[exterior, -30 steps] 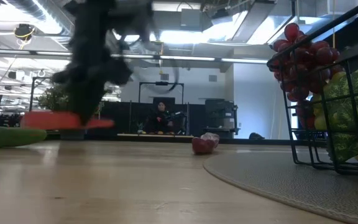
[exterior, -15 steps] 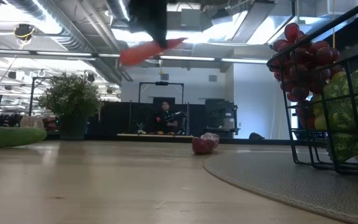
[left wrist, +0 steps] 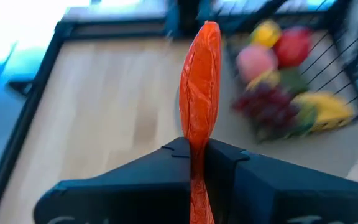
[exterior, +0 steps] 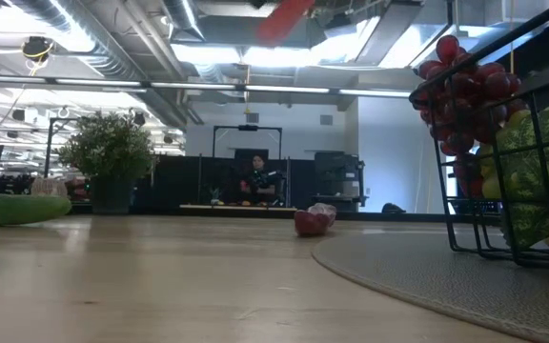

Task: Build produce basket
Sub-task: Put the carrot into the wire basket

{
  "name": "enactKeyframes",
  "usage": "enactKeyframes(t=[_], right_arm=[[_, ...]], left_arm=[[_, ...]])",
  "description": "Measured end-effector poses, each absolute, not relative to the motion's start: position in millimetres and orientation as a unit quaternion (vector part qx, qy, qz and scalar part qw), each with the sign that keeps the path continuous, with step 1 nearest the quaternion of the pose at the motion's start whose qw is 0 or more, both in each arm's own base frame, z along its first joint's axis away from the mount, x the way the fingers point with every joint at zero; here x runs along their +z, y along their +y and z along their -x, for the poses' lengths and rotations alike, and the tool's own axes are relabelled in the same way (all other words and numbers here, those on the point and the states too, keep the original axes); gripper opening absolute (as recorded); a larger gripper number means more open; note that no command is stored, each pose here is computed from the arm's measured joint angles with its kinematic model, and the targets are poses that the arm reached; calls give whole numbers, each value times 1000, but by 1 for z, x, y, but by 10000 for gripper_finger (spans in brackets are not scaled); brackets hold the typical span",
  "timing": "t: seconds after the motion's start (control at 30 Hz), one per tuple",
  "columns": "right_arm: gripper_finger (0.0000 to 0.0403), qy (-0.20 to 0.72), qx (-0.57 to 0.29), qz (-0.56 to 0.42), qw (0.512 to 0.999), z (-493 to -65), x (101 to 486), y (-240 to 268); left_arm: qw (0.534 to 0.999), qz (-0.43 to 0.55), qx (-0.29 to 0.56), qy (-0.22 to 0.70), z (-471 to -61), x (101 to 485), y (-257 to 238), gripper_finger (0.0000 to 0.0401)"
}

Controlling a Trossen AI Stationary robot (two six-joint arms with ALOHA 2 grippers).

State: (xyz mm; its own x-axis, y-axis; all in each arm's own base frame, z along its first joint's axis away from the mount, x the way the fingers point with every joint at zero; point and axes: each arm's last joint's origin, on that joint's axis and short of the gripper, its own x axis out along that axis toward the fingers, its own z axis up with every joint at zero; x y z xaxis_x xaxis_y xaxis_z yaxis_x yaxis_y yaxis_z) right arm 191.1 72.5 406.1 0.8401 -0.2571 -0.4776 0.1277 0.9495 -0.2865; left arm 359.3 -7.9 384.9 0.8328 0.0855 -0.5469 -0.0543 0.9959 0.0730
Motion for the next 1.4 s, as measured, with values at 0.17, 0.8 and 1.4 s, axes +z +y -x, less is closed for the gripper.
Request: enactKeyframes(t=[0.17,0.8,1.4], right_arm=[[86,250,-83,46,964,-179,413,68],[86,271,-81,102,954,-219,401,61],[86,273,-3,133,953,-247,393,54]], left_arm=[[970,-26,-12,240,-369,389,-8,2],[973,-57,-36,220,-384,382,-2,2],[972,-59,-34,223,-384,381,-2,2]])
